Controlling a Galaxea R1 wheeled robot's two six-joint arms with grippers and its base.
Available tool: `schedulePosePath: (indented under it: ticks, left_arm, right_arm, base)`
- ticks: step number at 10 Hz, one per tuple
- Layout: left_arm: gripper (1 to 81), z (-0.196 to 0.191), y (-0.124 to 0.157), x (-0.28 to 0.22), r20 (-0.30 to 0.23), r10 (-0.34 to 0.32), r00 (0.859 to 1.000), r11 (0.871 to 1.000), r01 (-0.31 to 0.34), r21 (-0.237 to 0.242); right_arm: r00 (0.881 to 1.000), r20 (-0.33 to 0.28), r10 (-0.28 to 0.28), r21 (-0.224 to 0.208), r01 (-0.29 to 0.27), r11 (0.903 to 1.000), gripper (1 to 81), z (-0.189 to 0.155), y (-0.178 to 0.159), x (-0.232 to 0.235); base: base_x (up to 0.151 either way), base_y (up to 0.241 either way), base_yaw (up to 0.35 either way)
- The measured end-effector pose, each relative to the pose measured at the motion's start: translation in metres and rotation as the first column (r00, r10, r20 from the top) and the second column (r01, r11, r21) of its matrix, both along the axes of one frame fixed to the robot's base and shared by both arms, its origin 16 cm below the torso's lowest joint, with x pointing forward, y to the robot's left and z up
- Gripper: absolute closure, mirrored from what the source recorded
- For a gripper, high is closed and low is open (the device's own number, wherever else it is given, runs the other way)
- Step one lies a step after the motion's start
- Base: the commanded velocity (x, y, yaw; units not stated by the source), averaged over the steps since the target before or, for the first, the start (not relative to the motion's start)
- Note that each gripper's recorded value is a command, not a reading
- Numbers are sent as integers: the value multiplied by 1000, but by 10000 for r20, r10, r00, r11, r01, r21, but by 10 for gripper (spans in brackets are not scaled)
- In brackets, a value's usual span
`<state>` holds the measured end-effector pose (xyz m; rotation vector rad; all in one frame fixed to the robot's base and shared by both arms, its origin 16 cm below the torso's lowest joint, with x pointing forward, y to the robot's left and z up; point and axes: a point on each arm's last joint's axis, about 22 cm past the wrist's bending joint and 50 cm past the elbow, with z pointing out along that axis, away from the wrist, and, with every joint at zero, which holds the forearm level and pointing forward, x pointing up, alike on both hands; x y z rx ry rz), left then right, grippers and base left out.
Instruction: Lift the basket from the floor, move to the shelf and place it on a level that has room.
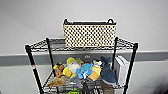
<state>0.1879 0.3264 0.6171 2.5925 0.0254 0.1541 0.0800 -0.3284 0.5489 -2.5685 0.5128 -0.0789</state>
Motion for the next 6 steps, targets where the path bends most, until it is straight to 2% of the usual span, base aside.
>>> schedulePosePath:
  ticks: [2, 4, 5, 6]
  left_arm:
    - [10, -30, -27, -11, -138, -122, 9998, 9999, 121, -27]
    - [10, -60, -26, -45, -521, -88, 9986, 9995, 105, 309]
    - [10, -71, -25, -58, -553, -110, 9984, 9989, 134, 440]
    - [10, -80, -37, -65, -551, -148, 9984, 9990, 170, 404]
  right_arm:
    - [9999, 146, -88, -136, 90, 9999, 10, -22, 19, -1]
    - [10000, 4, -50, -366, 50, 9993, 10, -46, 34, -16]
    - [10000, -52, 6, -519, -8, 9986, 10, -57, 39, -22]
    - [9999, -99, 57, -671, -64, 9977, 10, -68, 44, -28]
  base:
    - [0, 0, 0]
    - [0, 0, 0]
    - [0, 0, 0]
    - [0, 0, 0]
